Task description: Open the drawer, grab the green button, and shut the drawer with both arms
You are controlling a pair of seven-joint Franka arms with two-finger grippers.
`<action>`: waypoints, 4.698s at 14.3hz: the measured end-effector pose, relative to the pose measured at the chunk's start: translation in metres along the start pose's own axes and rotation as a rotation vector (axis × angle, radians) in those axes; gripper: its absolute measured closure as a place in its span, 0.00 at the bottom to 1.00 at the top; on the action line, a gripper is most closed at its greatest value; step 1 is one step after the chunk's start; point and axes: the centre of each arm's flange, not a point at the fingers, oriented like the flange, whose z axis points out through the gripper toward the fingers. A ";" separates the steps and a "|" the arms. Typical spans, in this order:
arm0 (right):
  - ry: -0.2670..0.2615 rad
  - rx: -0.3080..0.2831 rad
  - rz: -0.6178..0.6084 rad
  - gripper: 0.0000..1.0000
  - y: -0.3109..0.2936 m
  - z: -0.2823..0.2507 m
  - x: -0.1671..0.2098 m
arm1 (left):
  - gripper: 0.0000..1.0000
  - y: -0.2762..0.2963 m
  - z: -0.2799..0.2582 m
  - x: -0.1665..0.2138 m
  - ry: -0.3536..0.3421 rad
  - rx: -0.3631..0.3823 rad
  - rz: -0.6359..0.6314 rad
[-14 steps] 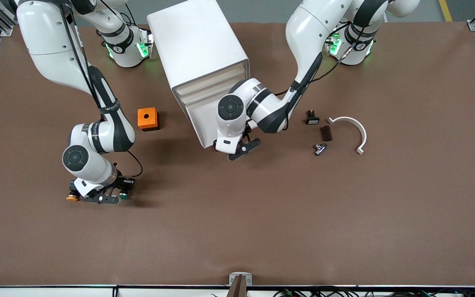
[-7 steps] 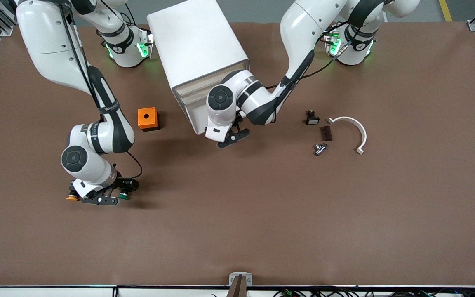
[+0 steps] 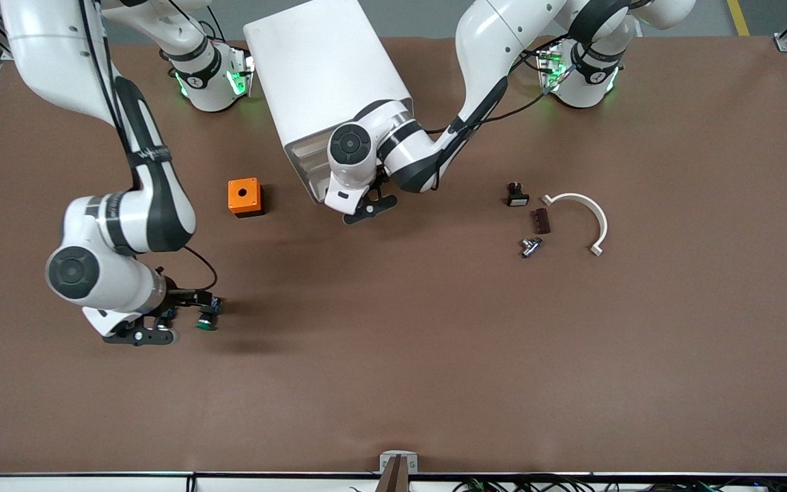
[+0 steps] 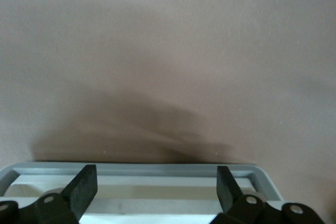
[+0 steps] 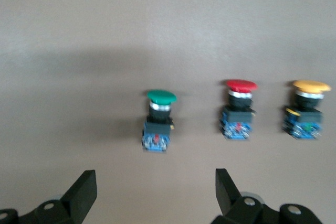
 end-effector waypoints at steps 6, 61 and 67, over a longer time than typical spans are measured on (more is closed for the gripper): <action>-0.059 0.017 -0.019 0.00 0.063 -0.084 -0.016 | 0.00 -0.002 0.006 -0.003 -0.180 -0.031 -0.117; 0.147 0.079 -0.002 0.00 0.158 -0.282 -0.190 | 0.01 -0.485 -0.403 0.313 0.254 -0.042 0.280; 0.149 0.080 -0.003 0.00 0.158 -0.282 -0.191 | 0.00 -0.490 -0.422 0.295 0.326 -0.063 0.285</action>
